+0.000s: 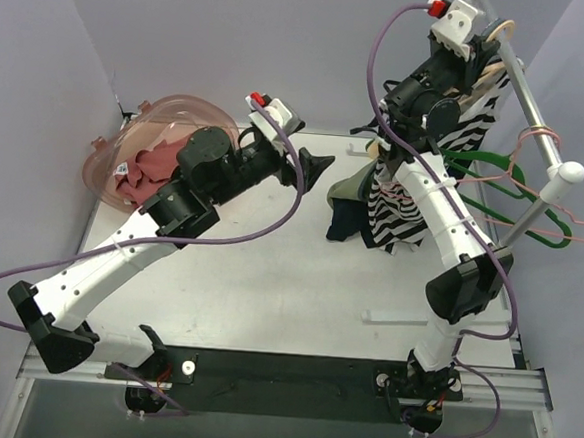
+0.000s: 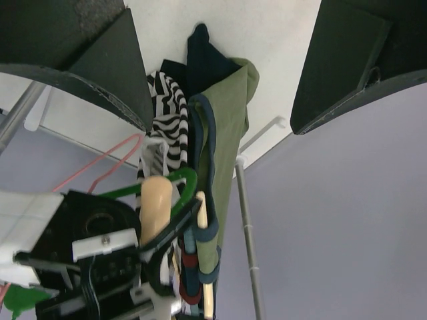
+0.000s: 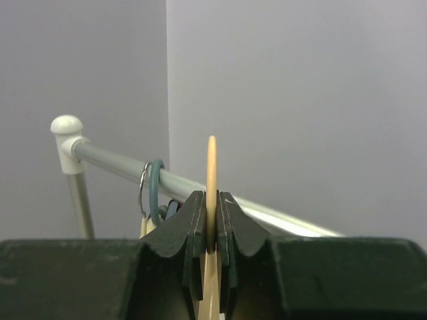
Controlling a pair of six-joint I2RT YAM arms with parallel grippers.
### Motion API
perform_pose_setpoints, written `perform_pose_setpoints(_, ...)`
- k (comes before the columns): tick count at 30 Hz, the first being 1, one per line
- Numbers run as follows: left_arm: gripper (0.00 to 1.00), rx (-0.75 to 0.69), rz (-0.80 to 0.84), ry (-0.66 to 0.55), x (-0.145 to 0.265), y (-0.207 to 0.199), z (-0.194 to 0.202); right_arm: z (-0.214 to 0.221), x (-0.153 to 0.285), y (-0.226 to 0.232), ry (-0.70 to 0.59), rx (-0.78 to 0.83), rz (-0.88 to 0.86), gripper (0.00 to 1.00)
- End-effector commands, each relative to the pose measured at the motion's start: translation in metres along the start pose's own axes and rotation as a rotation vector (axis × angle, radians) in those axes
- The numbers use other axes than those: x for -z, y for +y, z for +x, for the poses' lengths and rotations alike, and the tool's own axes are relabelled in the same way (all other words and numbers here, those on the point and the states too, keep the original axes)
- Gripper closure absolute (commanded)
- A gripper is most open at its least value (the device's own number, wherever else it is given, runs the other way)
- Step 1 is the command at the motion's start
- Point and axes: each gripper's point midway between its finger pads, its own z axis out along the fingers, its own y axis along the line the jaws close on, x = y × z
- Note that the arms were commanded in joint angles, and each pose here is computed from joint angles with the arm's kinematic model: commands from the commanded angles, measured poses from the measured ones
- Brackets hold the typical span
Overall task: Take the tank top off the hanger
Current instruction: Pick up the hanger from the clothesline.
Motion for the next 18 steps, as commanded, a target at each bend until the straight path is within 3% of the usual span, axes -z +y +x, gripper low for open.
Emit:
perform_pose_setpoints(1,0.05,-0.022,0.036,-0.103,-0.024,-0.004,-0.029,-0.032,0.006,-0.049,-0.026,-0.227,0.053,1.00)
perform_pose_setpoints(6,0.07,-0.049,0.143,-0.098,-0.041,-0.015,-0.018,-0.027,0.010,-0.060,0.004,-0.239,0.031,1.00)
perform_pose_setpoints(11,0.11,-0.066,0.378,-0.098,-0.045,-0.042,0.007,-0.025,0.012,-0.064,0.018,-0.248,0.010,1.00)
perform_pose_setpoints(18,0.18,0.026,0.532,-0.113,-0.063,-0.062,0.016,-0.023,0.012,-0.066,0.030,-0.249,-0.005,1.00)
